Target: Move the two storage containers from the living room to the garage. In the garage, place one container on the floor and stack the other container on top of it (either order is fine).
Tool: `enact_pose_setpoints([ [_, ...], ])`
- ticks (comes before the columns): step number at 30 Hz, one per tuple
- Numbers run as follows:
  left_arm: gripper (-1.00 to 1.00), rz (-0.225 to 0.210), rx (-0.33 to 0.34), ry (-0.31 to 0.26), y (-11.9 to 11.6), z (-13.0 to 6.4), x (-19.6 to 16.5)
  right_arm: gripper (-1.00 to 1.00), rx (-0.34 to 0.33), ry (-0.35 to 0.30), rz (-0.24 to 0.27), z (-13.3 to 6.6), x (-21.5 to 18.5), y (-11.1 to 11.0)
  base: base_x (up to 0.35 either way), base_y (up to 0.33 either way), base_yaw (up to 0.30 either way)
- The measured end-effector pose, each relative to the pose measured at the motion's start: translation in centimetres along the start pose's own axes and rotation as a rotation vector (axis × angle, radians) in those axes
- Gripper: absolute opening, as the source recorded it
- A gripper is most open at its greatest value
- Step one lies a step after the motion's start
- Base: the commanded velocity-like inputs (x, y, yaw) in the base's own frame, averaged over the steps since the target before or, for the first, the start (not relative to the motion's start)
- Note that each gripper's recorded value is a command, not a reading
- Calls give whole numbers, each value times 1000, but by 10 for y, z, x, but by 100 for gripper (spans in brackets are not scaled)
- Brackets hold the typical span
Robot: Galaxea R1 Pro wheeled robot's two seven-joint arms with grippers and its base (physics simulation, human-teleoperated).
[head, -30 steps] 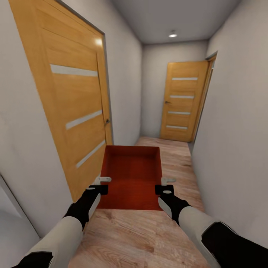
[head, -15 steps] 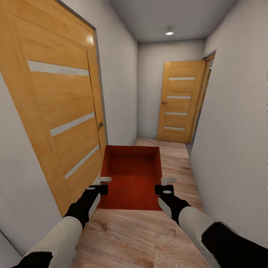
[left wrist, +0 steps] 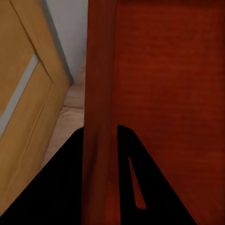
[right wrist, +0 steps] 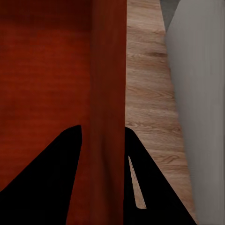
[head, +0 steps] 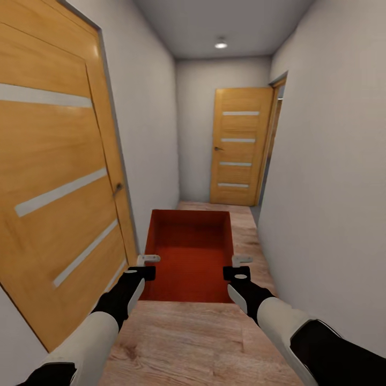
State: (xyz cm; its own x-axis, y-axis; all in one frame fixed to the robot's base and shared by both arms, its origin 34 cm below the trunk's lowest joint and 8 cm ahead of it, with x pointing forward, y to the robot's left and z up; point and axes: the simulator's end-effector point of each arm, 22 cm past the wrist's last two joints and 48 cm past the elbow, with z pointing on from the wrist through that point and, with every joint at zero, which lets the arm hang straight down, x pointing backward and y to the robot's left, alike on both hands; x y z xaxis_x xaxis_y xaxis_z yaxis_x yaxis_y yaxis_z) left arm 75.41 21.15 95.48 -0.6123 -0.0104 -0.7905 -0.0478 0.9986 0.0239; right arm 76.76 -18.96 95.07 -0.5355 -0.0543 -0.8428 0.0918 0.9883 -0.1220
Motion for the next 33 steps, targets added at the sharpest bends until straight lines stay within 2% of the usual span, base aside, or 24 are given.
enact_pose_setpoints([
  [33, -100, 1, 0, 0, 0, 0, 0, -100, 0, 0, 0, 0, 0, 0, 323, 0, -2],
])
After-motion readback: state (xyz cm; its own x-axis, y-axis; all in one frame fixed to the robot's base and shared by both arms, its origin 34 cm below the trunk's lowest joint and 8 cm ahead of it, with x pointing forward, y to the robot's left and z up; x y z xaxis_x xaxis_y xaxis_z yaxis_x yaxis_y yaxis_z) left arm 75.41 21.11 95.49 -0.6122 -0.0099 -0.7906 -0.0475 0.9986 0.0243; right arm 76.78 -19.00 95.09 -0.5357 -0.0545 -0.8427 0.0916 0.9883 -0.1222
